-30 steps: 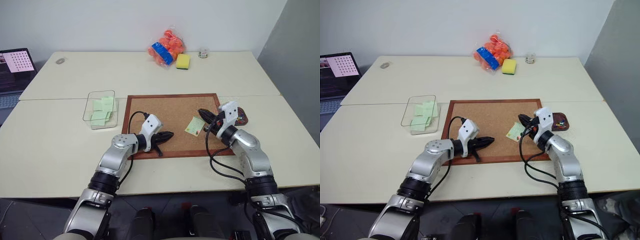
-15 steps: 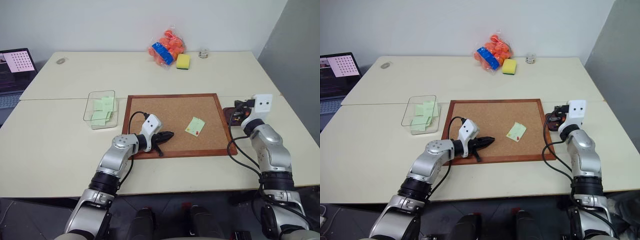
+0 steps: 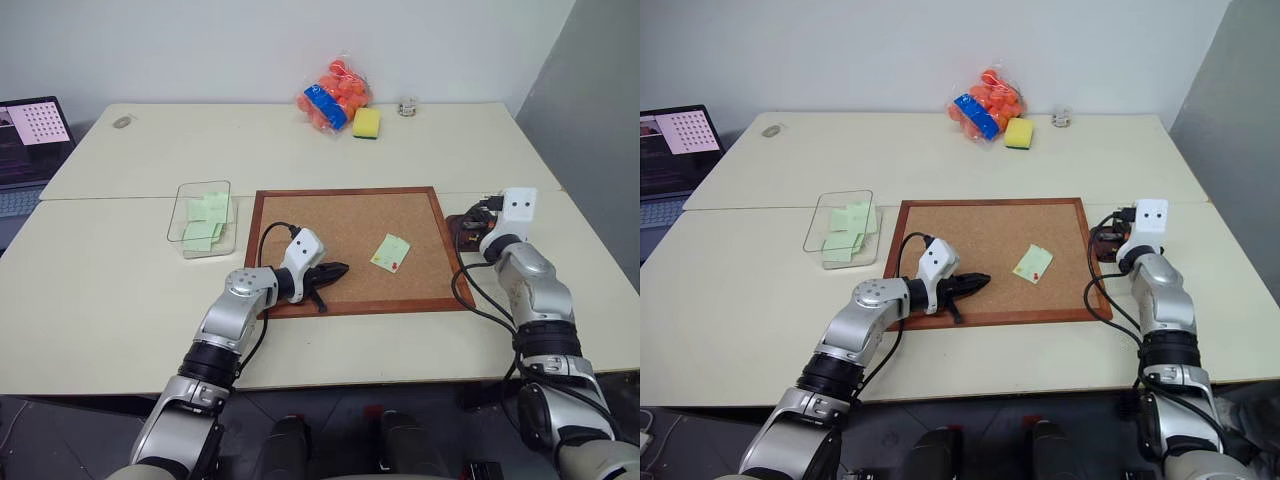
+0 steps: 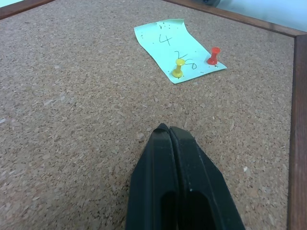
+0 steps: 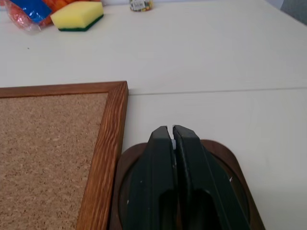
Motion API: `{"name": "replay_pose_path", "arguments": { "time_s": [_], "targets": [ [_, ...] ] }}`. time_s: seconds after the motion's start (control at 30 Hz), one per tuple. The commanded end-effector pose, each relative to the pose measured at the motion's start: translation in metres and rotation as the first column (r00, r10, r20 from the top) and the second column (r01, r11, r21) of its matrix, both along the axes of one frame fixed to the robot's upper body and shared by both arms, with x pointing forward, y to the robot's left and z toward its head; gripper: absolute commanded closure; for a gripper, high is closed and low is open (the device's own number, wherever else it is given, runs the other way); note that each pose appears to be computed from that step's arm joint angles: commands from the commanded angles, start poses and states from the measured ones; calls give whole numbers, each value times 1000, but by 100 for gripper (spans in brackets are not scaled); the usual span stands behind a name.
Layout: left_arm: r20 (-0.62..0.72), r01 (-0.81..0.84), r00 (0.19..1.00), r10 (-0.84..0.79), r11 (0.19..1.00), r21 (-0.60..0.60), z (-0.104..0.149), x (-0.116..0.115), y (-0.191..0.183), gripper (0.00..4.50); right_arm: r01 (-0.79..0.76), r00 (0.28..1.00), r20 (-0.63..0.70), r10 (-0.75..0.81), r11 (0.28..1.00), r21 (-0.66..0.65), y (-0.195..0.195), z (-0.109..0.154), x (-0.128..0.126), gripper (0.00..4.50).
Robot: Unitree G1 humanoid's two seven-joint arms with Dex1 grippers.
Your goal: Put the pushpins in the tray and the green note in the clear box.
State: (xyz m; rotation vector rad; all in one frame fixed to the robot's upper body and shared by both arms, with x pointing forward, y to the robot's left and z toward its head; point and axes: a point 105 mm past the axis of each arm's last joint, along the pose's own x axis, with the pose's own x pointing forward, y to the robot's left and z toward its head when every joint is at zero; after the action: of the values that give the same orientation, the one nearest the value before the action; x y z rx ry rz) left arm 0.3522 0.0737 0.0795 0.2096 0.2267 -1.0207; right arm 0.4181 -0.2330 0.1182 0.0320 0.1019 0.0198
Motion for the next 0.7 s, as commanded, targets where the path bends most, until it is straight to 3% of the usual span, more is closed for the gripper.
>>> {"name": "replay_pose_path", "arguments": {
  "time_s": [0.03,0.33,0.5,0.57,0.7],
  "targets": [
    [-39,6,999,-5,1000,26,-13,-5,-2,450,28,999,41,-29,999,27,-5,14,3,346],
    [-35,11,999,-10,1000,23,-12,-5,-4,450,46,996,74,-44,999,-22,-12,21,1,167],
    [-36,14,999,-13,1000,24,-12,-5,-5,450,-185,971,142,195,980,-79,23,36,-13,53],
    [-36,12,999,-11,1000,24,-12,-5,-4,450,-307,938,117,325,940,-150,40,31,-26,53],
    [-39,7,999,-6,1000,22,-12,-5,-3,450,-549,819,103,565,823,-148,79,27,-59,53]
  ]
}}
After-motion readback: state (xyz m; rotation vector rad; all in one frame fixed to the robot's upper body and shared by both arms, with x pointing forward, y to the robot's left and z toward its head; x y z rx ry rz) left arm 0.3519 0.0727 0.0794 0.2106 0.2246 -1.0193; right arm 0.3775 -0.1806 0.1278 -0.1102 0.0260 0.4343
